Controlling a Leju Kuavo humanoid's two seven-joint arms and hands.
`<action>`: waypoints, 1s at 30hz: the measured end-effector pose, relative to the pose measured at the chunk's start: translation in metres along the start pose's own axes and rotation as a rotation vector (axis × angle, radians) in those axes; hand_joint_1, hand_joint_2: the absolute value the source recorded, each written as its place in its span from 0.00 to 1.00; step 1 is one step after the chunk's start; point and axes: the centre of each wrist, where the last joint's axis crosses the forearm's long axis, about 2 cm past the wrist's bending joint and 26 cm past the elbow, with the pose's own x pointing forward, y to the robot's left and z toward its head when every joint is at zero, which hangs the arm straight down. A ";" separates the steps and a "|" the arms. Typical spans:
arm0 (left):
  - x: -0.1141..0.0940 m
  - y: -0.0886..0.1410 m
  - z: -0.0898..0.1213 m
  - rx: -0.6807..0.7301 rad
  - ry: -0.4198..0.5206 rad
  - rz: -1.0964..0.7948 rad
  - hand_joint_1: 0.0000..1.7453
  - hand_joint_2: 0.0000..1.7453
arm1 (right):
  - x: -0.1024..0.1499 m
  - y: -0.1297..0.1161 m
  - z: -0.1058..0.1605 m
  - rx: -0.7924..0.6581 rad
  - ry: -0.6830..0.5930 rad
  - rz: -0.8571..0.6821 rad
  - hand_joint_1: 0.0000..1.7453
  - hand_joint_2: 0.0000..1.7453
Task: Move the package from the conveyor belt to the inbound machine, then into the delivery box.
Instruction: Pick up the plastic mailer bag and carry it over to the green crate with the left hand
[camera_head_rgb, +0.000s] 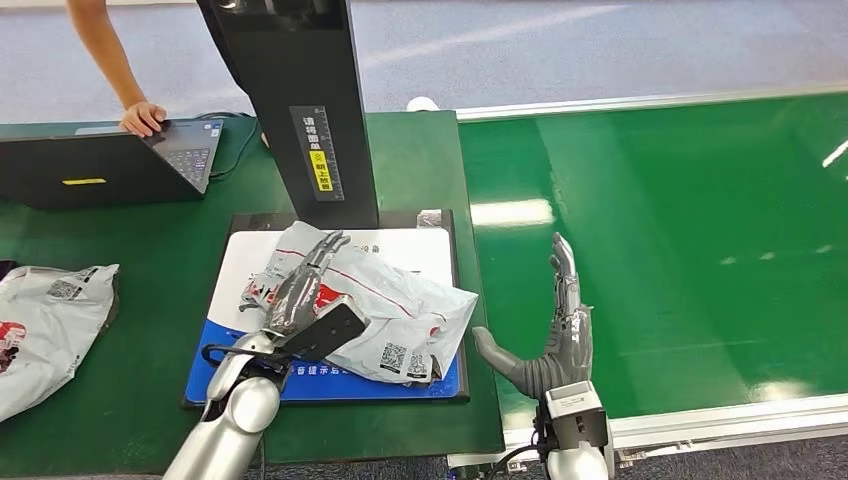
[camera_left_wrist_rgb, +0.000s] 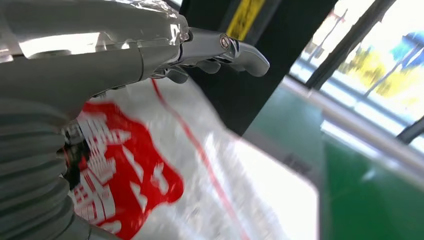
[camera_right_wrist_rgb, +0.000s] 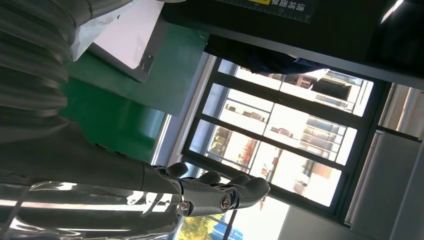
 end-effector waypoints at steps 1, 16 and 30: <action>-0.004 -0.001 -0.003 -0.033 0.018 -0.009 0.00 1.00 | 0.000 0.000 0.000 -0.002 0.002 0.003 0.00 1.00; -0.023 0.001 -0.043 -0.220 0.156 -0.138 0.28 1.00 | 0.002 -0.001 0.001 -0.014 0.018 0.033 0.00 1.00; -0.032 0.000 -0.049 -0.271 0.202 -0.160 1.00 1.00 | 0.003 0.001 0.002 -0.025 0.028 0.033 0.00 1.00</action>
